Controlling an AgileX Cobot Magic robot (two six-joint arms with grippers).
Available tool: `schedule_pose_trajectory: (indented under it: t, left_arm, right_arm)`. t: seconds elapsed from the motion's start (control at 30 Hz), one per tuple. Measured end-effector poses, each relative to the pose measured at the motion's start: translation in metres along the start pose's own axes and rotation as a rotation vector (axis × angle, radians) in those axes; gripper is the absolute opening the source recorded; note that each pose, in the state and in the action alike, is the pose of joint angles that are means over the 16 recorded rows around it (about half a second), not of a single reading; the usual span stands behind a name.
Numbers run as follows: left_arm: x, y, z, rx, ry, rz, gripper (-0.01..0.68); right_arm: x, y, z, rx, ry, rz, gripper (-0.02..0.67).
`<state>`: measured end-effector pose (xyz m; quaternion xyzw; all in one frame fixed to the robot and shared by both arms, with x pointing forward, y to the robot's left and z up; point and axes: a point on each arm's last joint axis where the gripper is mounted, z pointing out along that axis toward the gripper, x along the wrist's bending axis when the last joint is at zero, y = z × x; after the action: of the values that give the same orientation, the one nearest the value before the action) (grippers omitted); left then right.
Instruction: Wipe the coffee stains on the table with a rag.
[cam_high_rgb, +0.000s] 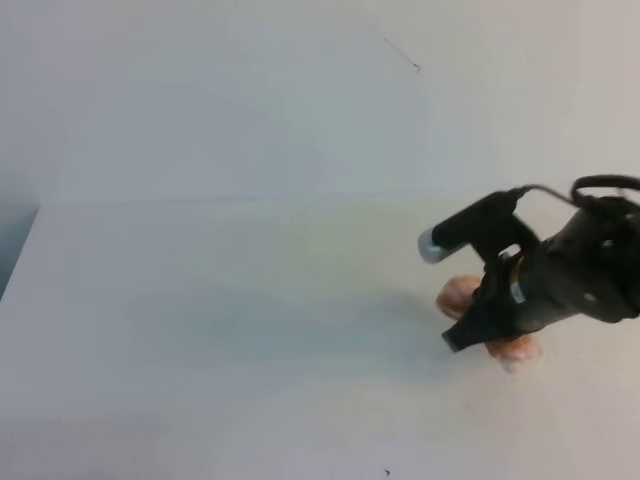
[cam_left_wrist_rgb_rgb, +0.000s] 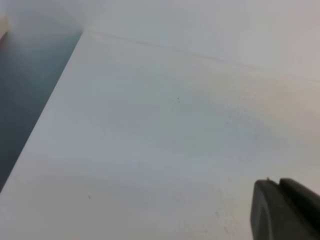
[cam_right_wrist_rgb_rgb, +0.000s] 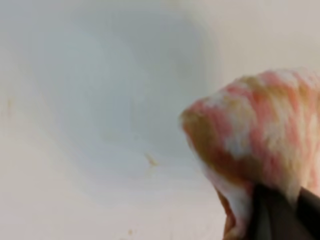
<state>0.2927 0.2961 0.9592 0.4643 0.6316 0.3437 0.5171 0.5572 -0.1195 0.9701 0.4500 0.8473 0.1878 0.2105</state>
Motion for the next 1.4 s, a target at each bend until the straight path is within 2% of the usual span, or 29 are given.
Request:
schedule_pose_trajectory:
  t: [0.23, 0.5, 0.8, 1.07, 1.23, 1.4]
  left_arm:
    - [0.000, 0.000, 0.000, 0.000, 0.000, 0.000, -0.001]
    - [0.000, 0.000, 0.000, 0.000, 0.000, 0.000, -0.001]
    - [0.000, 0.000, 0.000, 0.000, 0.000, 0.000, -0.001]
    - [0.000, 0.000, 0.000, 0.000, 0.000, 0.000, -0.001]
    - [0.000, 0.000, 0.000, 0.000, 0.000, 0.000, -0.001]
    - [0.000, 0.000, 0.000, 0.000, 0.000, 0.000, -0.001]
  right_arm:
    - [-0.022, -0.011, -0.024, -0.021, -0.064, 0.073, 0.027]
    - [-0.042, -0.027, 0.001, 0.025, -0.080, 0.167, 0.027]
    - [-0.046, -0.038, 0.027, 0.025, -0.044, 0.248, 0.027]
    - [-0.043, -0.043, 0.036, 0.046, -0.027, 0.272, 0.031]
    - [-0.041, -0.045, 0.039, 0.062, -0.019, 0.293, 0.071]
    - [-0.041, -0.043, 0.035, 0.053, -0.012, 0.313, 0.168]
